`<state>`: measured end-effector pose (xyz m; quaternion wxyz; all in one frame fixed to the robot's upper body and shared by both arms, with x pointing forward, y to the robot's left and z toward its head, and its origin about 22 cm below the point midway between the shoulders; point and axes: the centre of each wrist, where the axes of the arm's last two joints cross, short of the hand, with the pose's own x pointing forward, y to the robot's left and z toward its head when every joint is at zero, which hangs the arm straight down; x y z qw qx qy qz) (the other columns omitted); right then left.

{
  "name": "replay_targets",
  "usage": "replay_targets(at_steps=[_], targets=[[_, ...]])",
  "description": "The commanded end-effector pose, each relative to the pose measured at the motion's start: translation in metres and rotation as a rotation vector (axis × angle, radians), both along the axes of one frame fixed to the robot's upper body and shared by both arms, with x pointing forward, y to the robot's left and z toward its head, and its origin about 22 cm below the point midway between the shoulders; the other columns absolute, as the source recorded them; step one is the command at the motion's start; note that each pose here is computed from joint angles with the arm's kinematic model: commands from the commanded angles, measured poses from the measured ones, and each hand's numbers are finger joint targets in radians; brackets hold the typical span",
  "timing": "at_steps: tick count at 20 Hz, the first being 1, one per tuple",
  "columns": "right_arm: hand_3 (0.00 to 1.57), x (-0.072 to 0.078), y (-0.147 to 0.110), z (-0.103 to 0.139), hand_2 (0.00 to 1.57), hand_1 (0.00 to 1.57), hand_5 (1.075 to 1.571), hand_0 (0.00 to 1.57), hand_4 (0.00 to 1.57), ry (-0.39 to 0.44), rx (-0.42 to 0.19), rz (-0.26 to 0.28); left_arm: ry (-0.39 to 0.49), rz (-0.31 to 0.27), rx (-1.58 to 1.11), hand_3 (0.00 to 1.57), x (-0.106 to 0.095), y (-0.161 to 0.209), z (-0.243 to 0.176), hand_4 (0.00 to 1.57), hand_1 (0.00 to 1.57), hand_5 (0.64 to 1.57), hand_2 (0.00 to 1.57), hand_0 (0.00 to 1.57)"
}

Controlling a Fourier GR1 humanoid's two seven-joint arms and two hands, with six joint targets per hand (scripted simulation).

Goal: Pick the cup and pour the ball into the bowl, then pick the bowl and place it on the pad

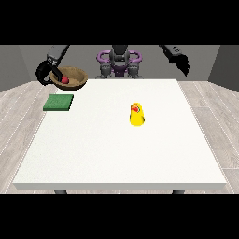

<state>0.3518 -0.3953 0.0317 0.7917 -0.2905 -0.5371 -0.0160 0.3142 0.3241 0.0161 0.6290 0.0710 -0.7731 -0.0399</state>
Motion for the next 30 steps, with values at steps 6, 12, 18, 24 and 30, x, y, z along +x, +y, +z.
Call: replay_targets(at_steps=[6, 12, 18, 24, 30], targets=[[0.0, -0.024, -0.051, 0.011, 1.57, 1.57, 1.57, 1.57, 0.82, -0.14, -0.032, -0.084, -0.173, 0.076, -0.011, 0.0, -0.023, 0.141, 0.08, 1.28, 0.0, 1.571, 0.0, 0.0], [0.0, -0.018, -0.051, 0.024, 1.57, 1.57, 1.567, 1.57, 0.76, -0.245, -0.015, -0.045, -0.275, 0.124, -0.054, 0.0, -0.045, 0.192, 0.082, 1.21, 0.0, 1.563, 0.0, 0.0], [1.3, -0.012, -0.077, 0.051, 1.41, 1.22, 1.553, 1.22, 0.0, -0.237, -0.026, -0.24, -0.313, 0.079, -0.029, 0.0, -0.024, 0.171, 0.104, 1.19, 0.0, 1.558, 0.0, 0.0], [0.65, -0.012, -0.061, 0.021, 0.42, 0.0, 1.46, 0.0, 0.0, -0.191, 0.025, -0.135, -0.286, 0.111, -0.034, 0.0, -0.029, 0.178, 0.097, 1.18, 0.0, 1.551, 0.0, 0.0], [0.0, -0.026, -0.082, 0.017, 0.0, 0.0, 1.359, 0.0, 0.0, -0.077, 0.027, -0.169, -0.158, -0.05, -0.067, 0.0, -0.003, 0.086, 0.074, 0.9, 0.0, 1.559, 0.0, 0.0]])
